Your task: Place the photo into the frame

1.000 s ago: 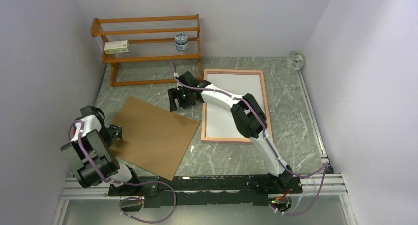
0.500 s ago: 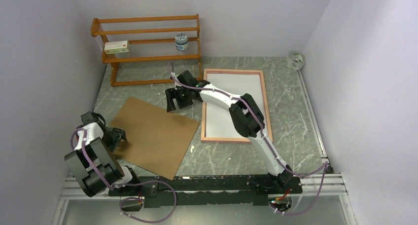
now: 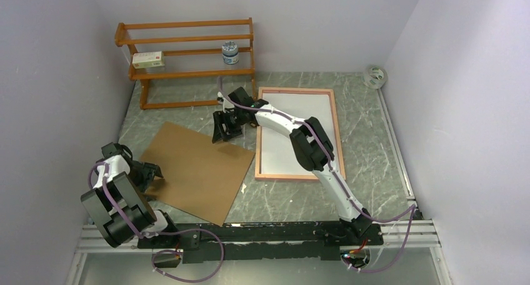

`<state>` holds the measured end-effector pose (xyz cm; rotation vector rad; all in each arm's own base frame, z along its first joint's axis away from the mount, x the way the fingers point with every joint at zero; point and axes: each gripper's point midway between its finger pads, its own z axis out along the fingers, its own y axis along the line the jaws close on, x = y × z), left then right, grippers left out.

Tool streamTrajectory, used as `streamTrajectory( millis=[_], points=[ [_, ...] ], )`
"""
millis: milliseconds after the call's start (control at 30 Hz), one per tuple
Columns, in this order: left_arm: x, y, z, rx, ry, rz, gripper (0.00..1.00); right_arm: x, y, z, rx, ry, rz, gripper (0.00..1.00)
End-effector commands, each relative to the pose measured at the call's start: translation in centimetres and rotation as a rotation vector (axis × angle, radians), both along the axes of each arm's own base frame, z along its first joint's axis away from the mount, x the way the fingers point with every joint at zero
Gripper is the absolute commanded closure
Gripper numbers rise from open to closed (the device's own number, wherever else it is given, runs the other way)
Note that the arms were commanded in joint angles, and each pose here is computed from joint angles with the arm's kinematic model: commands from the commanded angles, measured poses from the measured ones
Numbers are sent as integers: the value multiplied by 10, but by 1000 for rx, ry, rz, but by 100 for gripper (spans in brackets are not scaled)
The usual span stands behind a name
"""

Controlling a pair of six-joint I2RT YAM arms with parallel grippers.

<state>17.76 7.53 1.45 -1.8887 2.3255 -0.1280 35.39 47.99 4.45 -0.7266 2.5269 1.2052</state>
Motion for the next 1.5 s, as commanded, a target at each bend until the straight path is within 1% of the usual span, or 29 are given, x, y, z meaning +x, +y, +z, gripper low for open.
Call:
streamTrajectory(
  millis=[0, 167, 300, 400, 467, 533, 633, 867, 1000, 1100, 1200, 1433, 1467],
  points=[
    [21, -24, -4, -141, -102, 3, 14, -41, 35, 63, 191, 91, 149, 38],
    [23, -22, -1, -126, -111, -3, 14, -44, 39, 90, 258, 65, 183, 39],
    [25, -23, 1, -133, -125, -9, 15, -43, 38, 102, 270, 37, 182, 40],
    [36, -32, 0, -187, -198, -59, 18, -41, 34, 101, 255, 15, 164, 40],
    [35, -43, -4, -237, -195, -88, 19, -41, 32, 98, 241, 8, 155, 40],
    [29, -51, -11, -270, -162, -118, 19, -39, 28, 95, 229, 4, 144, 40],
    [32, -62, -16, -329, -170, -141, 19, -36, 23, 93, 215, 0, 126, 41],
    [44, -79, -15, -355, -202, -230, 20, -28, 0, 83, 180, -16, 58, 41],
    [51, -89, -14, -388, -238, -275, 21, -14, -19, 74, 161, -22, -17, 41],
    [52, -95, -16, -396, -222, -310, 21, -1, -36, 70, 147, -26, -90, 41],
    [51, -94, -19, -388, -202, -308, 21, 15, -55, 65, 125, -39, -173, 41],
    [53, -85, -17, -334, -186, -309, 21, 54, -109, 72, 42, -127, -436, 30],
    [53, -84, -16, -330, -182, -309, 21, 59, -119, 81, 39, -154, -478, 28]
  ],
)
